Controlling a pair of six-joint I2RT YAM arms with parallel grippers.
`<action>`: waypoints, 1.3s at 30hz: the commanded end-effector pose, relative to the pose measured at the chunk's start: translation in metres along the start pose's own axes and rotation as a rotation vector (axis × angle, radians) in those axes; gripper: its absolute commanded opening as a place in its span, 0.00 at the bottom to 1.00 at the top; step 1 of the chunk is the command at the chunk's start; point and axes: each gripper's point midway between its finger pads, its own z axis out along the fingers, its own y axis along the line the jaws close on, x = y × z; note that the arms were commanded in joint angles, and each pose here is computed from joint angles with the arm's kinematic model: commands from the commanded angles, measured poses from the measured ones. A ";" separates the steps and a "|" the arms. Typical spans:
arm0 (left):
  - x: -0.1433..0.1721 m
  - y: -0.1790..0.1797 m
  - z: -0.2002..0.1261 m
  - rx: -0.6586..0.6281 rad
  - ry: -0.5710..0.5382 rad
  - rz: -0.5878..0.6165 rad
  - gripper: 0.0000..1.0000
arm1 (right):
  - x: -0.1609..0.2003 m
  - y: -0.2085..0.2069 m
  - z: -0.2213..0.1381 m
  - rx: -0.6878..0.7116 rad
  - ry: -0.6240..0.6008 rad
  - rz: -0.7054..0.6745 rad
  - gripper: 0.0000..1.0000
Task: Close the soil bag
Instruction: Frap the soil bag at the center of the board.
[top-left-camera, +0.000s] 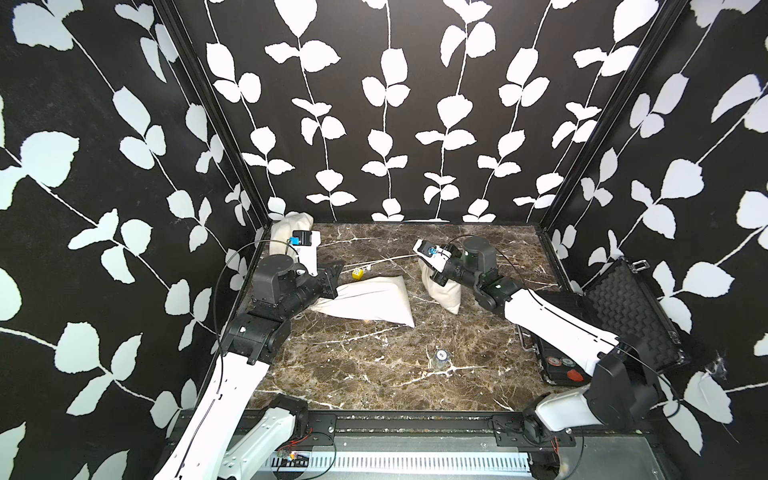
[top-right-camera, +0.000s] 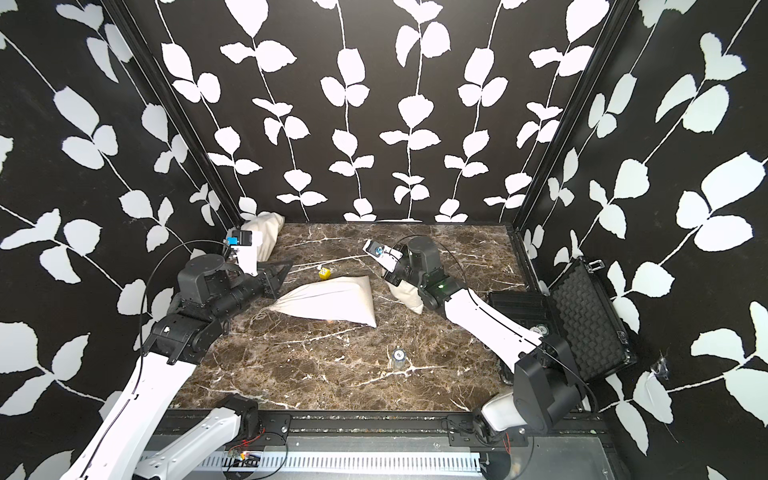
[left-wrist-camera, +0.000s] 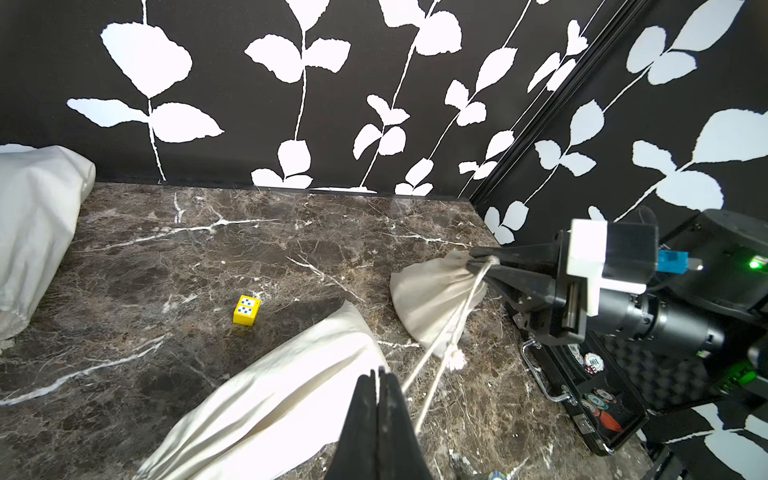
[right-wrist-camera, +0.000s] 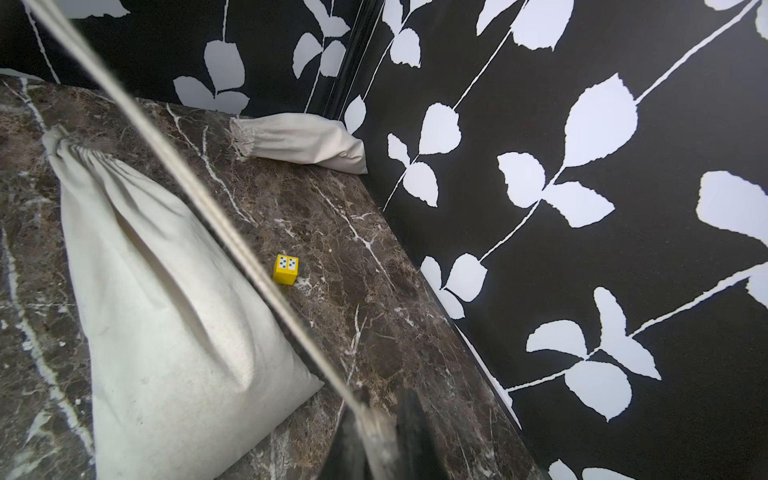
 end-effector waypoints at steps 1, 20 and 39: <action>-0.032 0.036 -0.029 -0.216 -0.170 0.025 0.00 | 0.161 -0.050 -0.018 0.253 0.513 0.137 0.10; 0.070 -0.002 0.089 0.009 0.068 0.189 0.36 | 0.033 0.000 -0.003 -0.063 0.062 0.299 0.00; 0.093 -0.102 0.177 0.443 0.094 0.465 0.75 | 0.034 0.019 -0.006 -0.121 0.026 0.336 0.04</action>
